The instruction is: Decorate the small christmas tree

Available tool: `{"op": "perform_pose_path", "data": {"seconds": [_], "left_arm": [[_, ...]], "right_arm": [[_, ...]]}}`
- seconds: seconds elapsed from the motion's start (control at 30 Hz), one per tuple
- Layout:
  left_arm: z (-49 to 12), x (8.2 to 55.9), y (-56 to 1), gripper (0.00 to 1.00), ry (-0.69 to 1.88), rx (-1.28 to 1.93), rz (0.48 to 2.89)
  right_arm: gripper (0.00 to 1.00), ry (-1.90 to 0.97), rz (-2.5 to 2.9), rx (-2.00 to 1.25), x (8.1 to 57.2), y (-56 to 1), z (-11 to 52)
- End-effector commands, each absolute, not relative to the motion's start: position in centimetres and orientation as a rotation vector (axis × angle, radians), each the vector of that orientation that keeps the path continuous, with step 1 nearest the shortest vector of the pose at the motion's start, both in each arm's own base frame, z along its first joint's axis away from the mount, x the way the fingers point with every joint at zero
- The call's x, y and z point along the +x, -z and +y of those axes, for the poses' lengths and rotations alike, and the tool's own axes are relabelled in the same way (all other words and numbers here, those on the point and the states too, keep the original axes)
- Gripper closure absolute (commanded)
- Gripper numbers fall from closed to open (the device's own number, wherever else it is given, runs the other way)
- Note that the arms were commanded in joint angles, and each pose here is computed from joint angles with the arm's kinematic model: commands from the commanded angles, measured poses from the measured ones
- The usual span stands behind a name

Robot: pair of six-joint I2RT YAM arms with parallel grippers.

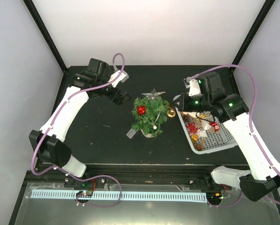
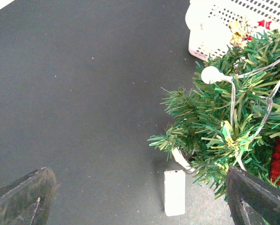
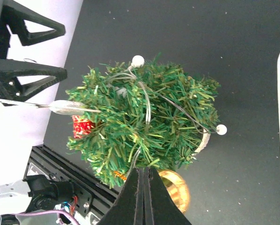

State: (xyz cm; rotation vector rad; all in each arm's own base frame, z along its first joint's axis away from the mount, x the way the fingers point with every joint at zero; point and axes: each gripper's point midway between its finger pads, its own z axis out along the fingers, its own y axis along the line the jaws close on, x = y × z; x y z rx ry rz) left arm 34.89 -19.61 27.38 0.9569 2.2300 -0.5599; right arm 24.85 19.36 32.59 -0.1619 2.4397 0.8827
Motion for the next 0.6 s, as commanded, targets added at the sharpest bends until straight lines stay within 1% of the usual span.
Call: {"op": "perform_pose_path", "data": {"seconds": [0.0, 0.2, 0.57], "left_arm": [[-19.8, 34.4, -28.9, 0.01, 0.559, 0.959, 2.181], [-19.7, 34.3, -28.6, 0.01, 0.556, 0.962, 2.183], [-19.7, 34.3, -28.3, 0.01, 0.556, 0.962, 2.189]], "right_arm": [[0.99, -0.827, 2.466, -0.156, 25.3, -31.2, 19.1], [0.99, -0.786, 2.494, -0.121, 26.4, -29.9, 19.1], [0.99, -0.772, 2.522, -0.126, 26.1, -29.2, 19.0]]}}
